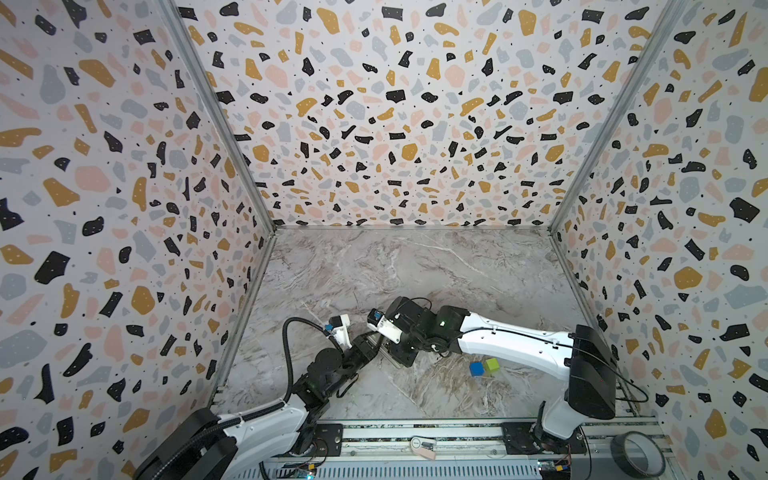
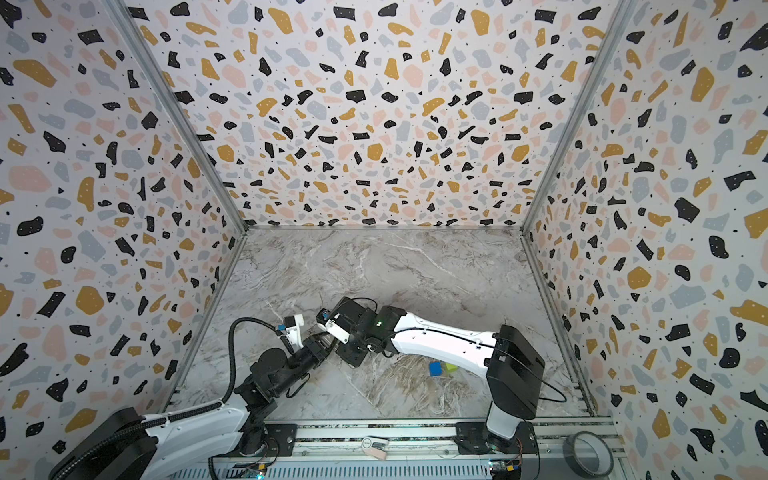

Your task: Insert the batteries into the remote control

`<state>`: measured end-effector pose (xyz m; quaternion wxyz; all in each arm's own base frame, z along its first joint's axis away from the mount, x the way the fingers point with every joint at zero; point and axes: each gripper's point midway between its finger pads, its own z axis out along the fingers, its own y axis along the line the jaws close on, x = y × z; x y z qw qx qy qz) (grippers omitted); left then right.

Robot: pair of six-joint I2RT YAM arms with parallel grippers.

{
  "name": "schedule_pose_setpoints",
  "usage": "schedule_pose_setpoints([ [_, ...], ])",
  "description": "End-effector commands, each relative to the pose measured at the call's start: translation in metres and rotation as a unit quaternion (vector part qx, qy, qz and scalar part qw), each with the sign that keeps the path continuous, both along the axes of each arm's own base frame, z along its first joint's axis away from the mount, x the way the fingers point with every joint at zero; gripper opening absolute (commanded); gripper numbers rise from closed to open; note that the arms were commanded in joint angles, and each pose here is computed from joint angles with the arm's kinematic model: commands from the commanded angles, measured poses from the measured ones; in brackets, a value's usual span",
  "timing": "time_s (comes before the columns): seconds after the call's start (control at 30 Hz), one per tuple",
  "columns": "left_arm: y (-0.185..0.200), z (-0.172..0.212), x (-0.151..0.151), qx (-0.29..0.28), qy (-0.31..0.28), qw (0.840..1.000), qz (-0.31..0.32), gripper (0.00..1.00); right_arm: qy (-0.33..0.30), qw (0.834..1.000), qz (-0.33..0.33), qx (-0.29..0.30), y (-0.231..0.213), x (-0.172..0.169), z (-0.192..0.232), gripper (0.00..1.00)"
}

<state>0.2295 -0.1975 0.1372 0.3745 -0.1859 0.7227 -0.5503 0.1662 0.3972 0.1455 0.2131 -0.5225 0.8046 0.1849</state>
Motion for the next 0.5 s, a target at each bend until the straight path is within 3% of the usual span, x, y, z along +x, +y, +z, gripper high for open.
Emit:
schedule_pose_setpoints([
  [0.0, 0.009, 0.019, -0.008, -0.051, -0.043, 0.998, 0.007, 0.0, 0.052, 0.996, 0.057, 0.05, 0.017, -0.038, 0.015, 0.11],
  [0.27, 0.008, 0.021, -0.006, -0.052, -0.044, 0.998, 0.008, 0.0, 0.051, 0.996, 0.049, 0.055, 0.013, -0.033, 0.016, 0.0],
  [0.4, 0.006, 0.023, -0.003, -0.05, -0.042, 0.998, 0.009, 0.0, 0.051, 0.996, 0.043, 0.056, 0.01, -0.027, 0.015, 0.01],
  [0.47, 0.003, 0.024, 0.0, -0.048, -0.042, 0.998, 0.008, 0.0, 0.05, 0.996, 0.038, 0.057, 0.009, -0.023, 0.015, 0.05],
])
